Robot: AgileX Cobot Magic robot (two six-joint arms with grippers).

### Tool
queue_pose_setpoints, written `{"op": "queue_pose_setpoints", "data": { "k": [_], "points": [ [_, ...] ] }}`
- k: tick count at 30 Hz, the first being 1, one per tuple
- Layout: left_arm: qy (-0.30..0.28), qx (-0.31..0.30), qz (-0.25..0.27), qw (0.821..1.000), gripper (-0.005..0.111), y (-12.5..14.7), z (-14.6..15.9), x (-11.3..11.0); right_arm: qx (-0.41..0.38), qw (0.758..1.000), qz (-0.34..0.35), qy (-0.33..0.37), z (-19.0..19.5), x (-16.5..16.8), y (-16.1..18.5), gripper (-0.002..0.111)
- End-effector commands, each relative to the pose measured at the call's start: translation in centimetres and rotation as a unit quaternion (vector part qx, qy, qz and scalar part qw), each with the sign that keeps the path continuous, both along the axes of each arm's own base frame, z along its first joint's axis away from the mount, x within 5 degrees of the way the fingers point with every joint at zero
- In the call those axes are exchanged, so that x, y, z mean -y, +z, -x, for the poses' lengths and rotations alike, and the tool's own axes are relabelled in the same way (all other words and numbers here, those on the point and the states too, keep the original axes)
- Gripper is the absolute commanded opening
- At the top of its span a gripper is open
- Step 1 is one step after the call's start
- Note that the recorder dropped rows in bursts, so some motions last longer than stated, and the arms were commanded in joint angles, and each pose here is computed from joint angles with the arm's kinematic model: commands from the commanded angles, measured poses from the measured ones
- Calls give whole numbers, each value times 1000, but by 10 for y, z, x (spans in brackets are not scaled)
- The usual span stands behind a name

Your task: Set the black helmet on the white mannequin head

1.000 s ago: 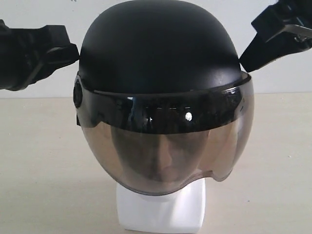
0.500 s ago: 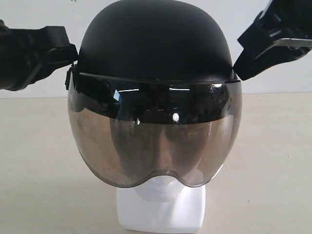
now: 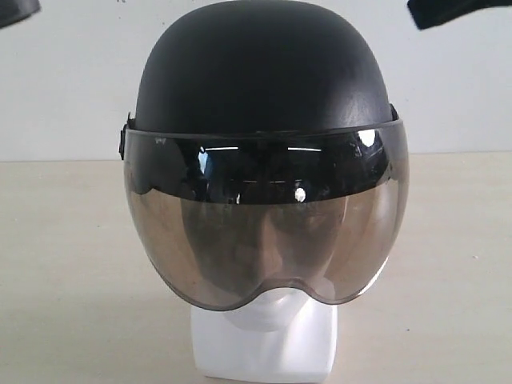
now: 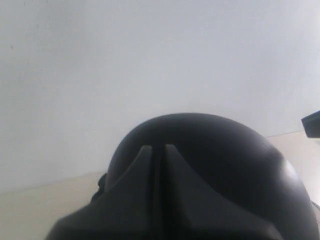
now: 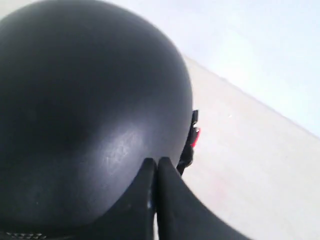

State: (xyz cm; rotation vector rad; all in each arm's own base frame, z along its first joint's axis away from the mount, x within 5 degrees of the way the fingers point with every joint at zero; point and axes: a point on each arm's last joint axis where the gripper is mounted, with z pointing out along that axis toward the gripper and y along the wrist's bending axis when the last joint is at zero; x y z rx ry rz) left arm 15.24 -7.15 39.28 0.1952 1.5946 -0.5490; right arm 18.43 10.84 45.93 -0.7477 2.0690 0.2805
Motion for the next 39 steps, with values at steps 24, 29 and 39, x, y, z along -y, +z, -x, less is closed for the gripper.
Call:
{"op": "queue_pose_setpoints", "data": {
  "k": [24, 29, 39],
  "points": [
    [94, 19, -171, 981, 4, -110, 86, -52, 199, 950, -230, -77, 101, 63, -182, 0],
    [94, 19, -171, 981, 4, -110, 86, -52, 241, 933, -257, -77, 101, 64, -172, 0],
    [94, 17, -172, 981, 4, -111, 86, -52, 250, 929, -262, -77, 101, 65, -170, 0]
  ]
}}
